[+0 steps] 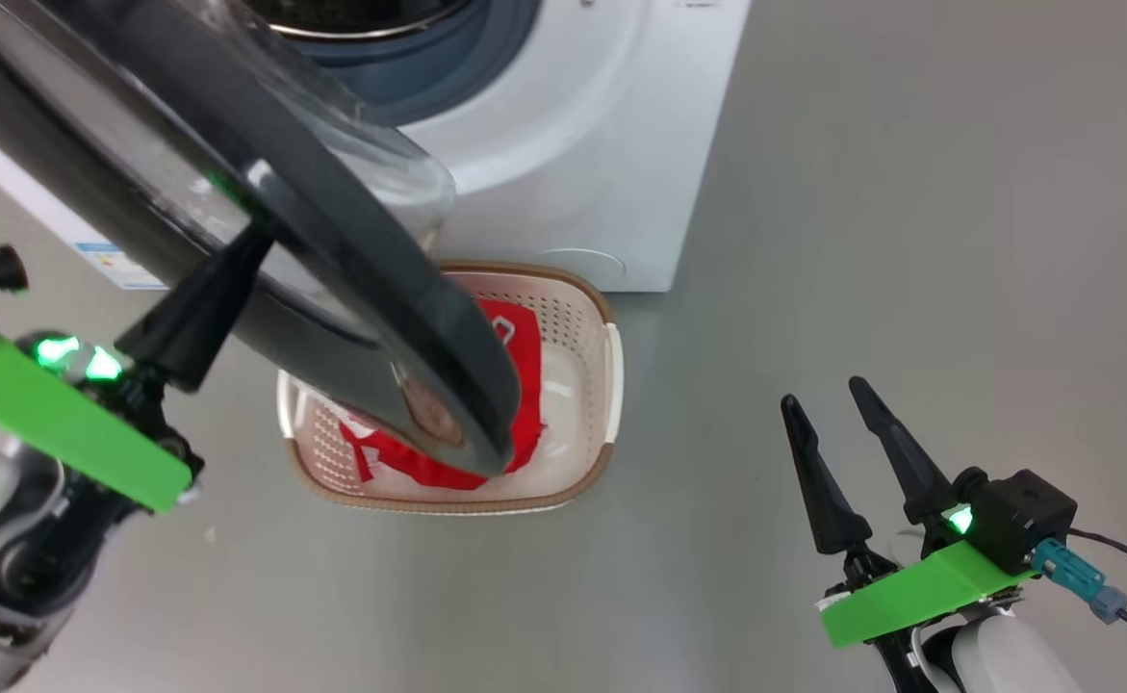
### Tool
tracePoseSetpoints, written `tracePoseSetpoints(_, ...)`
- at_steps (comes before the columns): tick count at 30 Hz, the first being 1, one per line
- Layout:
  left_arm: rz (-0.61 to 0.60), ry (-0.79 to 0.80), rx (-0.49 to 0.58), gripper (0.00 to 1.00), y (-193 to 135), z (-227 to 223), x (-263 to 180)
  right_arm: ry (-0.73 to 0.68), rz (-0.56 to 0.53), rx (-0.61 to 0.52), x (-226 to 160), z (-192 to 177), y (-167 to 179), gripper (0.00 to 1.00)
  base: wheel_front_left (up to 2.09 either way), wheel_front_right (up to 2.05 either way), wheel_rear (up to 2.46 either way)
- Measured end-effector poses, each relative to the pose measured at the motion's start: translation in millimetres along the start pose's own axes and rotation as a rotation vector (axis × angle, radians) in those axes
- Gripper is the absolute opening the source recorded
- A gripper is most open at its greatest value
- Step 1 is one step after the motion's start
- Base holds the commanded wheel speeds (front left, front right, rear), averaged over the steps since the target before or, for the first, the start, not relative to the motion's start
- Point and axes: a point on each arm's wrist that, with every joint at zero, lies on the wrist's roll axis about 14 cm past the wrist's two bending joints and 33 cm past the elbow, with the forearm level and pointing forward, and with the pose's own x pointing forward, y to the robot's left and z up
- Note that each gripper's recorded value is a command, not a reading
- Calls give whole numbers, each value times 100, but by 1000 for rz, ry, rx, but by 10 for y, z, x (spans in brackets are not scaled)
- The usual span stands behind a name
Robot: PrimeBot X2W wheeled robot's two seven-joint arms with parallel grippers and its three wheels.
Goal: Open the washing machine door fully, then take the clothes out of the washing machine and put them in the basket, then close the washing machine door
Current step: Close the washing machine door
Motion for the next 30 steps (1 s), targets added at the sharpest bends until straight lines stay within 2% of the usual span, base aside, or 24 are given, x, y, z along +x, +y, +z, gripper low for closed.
tracePoseSetpoints(10, -21, -1, 45, 0, 151, -41, 487, -16, -71, 26, -14, 41, -243, 100, 0, 0, 0)
tracePoseSetpoints(17, -30, -22, 39, 0, 205, -78, 860, -12, -120, 26, -59, 27, -405, 100, 0, 0, 0)
tracePoseSetpoints(30, 6, -93, 77, 0, 409, -8, 1344, -24, -152, 18, 7, 60, -554, 100, 0, 0, 0)
